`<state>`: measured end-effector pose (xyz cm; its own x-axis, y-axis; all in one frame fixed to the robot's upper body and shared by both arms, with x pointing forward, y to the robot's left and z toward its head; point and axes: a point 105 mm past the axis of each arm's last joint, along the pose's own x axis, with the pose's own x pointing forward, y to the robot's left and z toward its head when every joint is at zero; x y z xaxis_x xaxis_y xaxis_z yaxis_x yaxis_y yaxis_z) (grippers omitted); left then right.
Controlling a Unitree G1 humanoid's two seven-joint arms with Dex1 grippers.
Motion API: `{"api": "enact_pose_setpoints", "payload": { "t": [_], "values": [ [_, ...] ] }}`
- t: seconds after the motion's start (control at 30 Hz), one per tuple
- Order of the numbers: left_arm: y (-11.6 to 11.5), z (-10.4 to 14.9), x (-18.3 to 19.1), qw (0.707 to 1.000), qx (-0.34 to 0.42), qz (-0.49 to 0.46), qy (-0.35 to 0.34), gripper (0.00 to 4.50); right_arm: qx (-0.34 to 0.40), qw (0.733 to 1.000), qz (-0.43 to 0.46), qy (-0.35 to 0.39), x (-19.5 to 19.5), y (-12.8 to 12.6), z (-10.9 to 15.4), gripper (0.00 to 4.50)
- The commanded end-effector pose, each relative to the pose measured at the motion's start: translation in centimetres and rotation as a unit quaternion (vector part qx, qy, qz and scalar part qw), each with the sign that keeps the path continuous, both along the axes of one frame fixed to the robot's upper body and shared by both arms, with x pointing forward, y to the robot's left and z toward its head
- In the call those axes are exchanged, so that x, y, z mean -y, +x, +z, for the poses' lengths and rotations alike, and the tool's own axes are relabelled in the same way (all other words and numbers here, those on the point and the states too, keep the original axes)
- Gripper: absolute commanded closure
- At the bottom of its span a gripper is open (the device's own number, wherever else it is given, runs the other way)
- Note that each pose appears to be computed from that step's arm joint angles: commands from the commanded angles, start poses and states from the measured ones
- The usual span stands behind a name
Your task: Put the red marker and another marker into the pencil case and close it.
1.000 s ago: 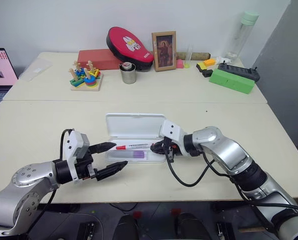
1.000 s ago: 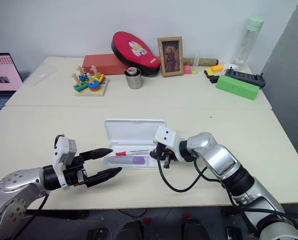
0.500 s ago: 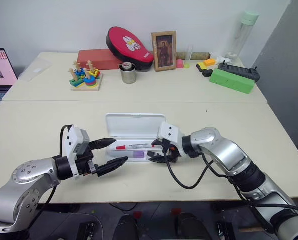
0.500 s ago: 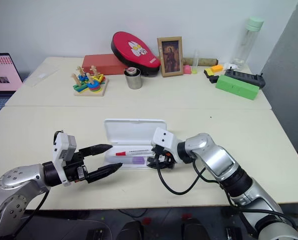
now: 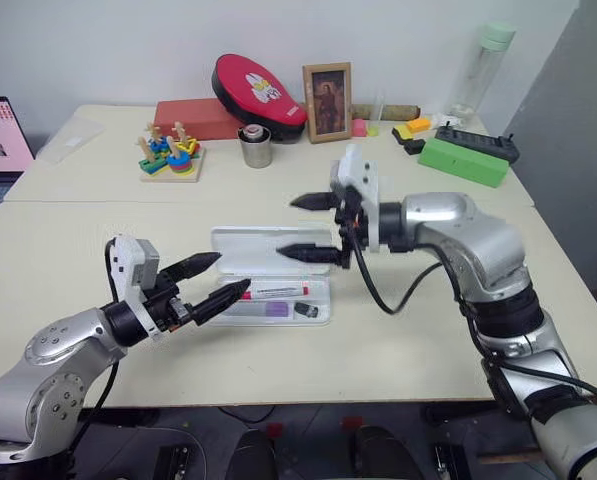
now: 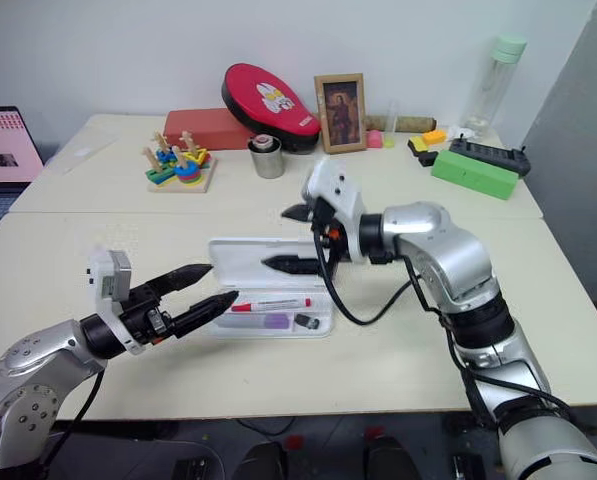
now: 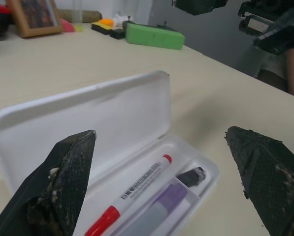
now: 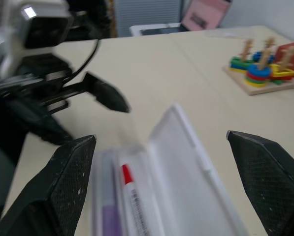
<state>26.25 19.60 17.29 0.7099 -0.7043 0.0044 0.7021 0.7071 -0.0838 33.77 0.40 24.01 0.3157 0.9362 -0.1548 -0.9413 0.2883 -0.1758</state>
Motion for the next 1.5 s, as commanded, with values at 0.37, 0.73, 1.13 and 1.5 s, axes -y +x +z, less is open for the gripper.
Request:
{"api": "enact_pose_setpoints", "payload": {
  "t": [0.37, 0.73, 1.13, 1.5],
  "values": [
    [1.2, 2.9, -1.6, 0.995, 0.043, 0.078, -0.05, 0.0, -0.029, 0.985, -0.162, -0.052, -0.1, 6.0, -2.5, 2.87],
    [1.0, 2.8, -1.5, 0.996, 0.035, 0.062, -0.044, 0.0, -0.042, 0.987, -0.127, -0.09, -0.5, 4.5, -4.7, 4.45],
    [-1.4, 1.5, -2.3, 1.0, -0.01, -0.002, 0.014, 0.0, -0.015, 0.994, 0.027, -0.109, -2.2, -1.7, -5.7, 4.45],
    [-3.5, -0.5, -2.4, 0.995, -0.058, -0.045, 0.064, 0.0, -0.051, 0.972, 0.032, -0.228, -1.8, -3.5, -15.4, 4.45]
  ]
}}
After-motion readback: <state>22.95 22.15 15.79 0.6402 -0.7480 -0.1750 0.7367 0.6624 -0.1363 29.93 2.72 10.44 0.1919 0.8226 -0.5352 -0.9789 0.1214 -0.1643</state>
